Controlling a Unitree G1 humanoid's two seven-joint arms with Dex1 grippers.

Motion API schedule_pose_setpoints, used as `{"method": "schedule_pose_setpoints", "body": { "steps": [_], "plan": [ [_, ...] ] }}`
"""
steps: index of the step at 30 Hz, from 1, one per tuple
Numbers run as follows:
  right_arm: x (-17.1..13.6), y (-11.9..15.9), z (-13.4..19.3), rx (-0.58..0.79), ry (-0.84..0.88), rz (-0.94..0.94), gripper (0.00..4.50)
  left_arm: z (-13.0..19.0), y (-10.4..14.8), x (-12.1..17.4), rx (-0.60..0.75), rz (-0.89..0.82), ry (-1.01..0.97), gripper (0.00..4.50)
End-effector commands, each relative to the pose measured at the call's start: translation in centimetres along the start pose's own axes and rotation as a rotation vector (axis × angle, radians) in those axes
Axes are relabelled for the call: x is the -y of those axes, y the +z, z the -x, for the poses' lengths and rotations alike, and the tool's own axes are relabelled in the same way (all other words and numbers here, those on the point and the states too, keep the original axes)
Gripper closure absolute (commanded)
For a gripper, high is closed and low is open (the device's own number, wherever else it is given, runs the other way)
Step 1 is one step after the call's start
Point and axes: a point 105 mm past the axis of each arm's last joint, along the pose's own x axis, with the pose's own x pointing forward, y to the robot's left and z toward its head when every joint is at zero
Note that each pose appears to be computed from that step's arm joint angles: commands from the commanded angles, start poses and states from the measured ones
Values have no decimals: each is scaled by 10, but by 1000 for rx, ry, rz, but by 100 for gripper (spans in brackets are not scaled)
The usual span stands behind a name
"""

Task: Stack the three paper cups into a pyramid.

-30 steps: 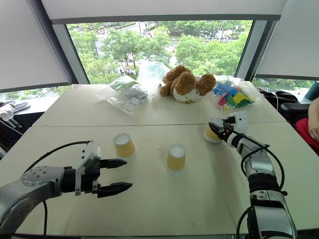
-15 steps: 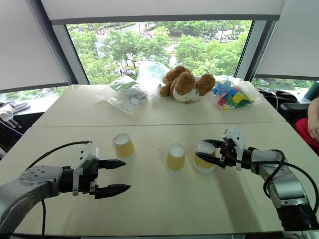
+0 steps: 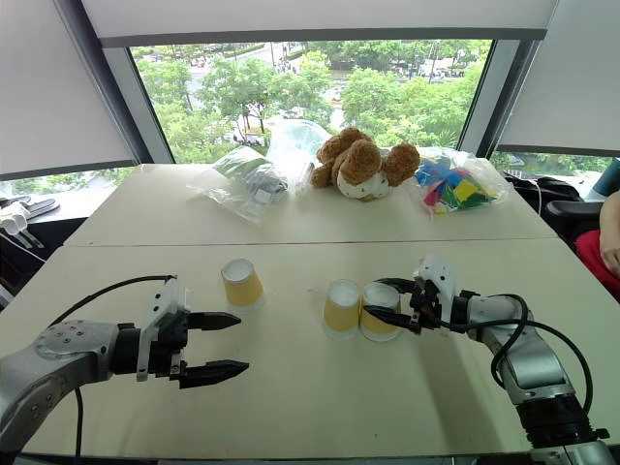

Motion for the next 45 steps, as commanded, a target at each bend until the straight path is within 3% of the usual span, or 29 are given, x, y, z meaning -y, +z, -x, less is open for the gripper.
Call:
{"method": "schedule_pose_setpoints", "body": {
  "steps": [1,4,8,18,23,26,30,45],
  "plan": [
    [1,5,-3,23,5,38,129,4,7,0,9,-40,17,0],
    [3,3,-3,19,-4,50,2,6,7,-2,9,-37,28,0],
    [9,8,2,16,-39,54,2,12,9,-13,28,-23,79,0],
    [10,63,48,84,-211,48,2,50,24,-54,58,-6,236,0],
    [9,84,76,37,-245,-25,2,57,21,-79,52,-62,297,0],
    [-11,98,82,-26,-141,-113,2,49,12,-94,1,-140,329,0],
    [-32,107,71,-54,-49,-146,2,28,13,-111,41,-173,322,0],
    [-47,95,53,-33,-75,-198,2,-30,24,-129,148,-198,190,0]
  ]
}}
